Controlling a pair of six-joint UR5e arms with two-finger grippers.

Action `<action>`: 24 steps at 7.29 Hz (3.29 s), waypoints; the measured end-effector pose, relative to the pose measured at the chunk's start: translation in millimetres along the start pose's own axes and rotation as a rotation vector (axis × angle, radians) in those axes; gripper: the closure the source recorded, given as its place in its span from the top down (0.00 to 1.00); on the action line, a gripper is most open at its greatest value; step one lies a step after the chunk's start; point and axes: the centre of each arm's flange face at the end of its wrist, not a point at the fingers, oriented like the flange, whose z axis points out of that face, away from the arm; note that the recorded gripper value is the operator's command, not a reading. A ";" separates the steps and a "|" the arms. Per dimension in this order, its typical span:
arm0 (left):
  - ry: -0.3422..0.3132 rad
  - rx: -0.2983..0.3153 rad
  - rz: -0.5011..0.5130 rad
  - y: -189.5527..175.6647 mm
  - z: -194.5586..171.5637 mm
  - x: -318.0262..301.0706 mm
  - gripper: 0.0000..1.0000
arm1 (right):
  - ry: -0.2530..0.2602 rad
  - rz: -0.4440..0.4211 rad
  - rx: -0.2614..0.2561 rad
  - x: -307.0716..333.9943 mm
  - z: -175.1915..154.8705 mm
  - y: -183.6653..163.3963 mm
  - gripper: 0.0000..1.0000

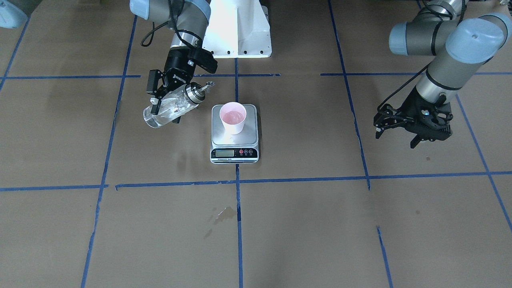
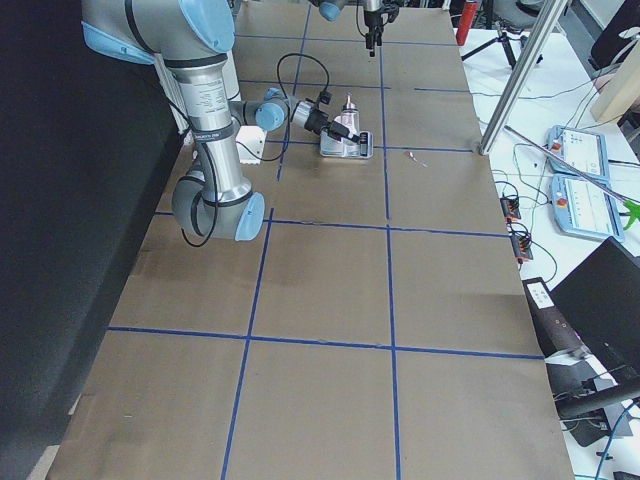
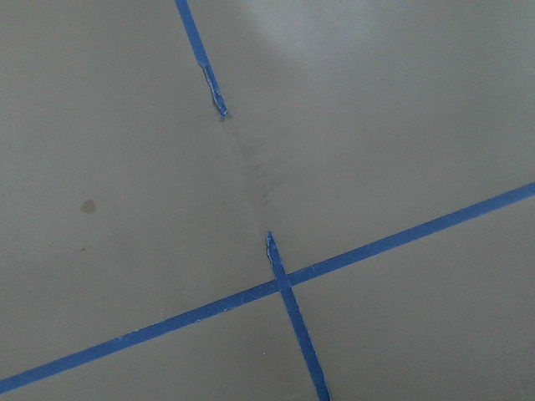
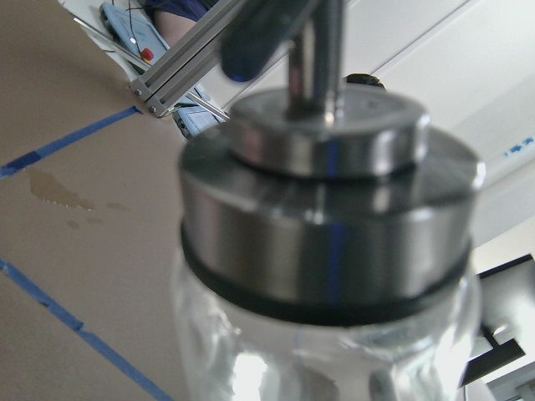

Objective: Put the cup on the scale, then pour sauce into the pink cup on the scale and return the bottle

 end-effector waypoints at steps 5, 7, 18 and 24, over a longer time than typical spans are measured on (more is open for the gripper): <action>0.001 0.003 0.000 -0.2 -1.5 1.0 0.99 | -0.081 0.635 -0.010 64.5 8.5 63.0 0.00; 0.001 0.007 -0.016 -1.0 -2.9 2.2 0.99 | -0.103 0.708 -0.010 80.8 24.4 115.0 0.00; 0.001 0.019 -0.035 -3.6 -7.0 5.7 0.99 | -0.174 0.774 -0.088 74.3 48.6 179.2 0.00; 0.002 0.023 -0.033 -4.3 -8.5 6.9 0.99 | -0.171 0.795 -0.137 84.2 62.8 181.7 0.00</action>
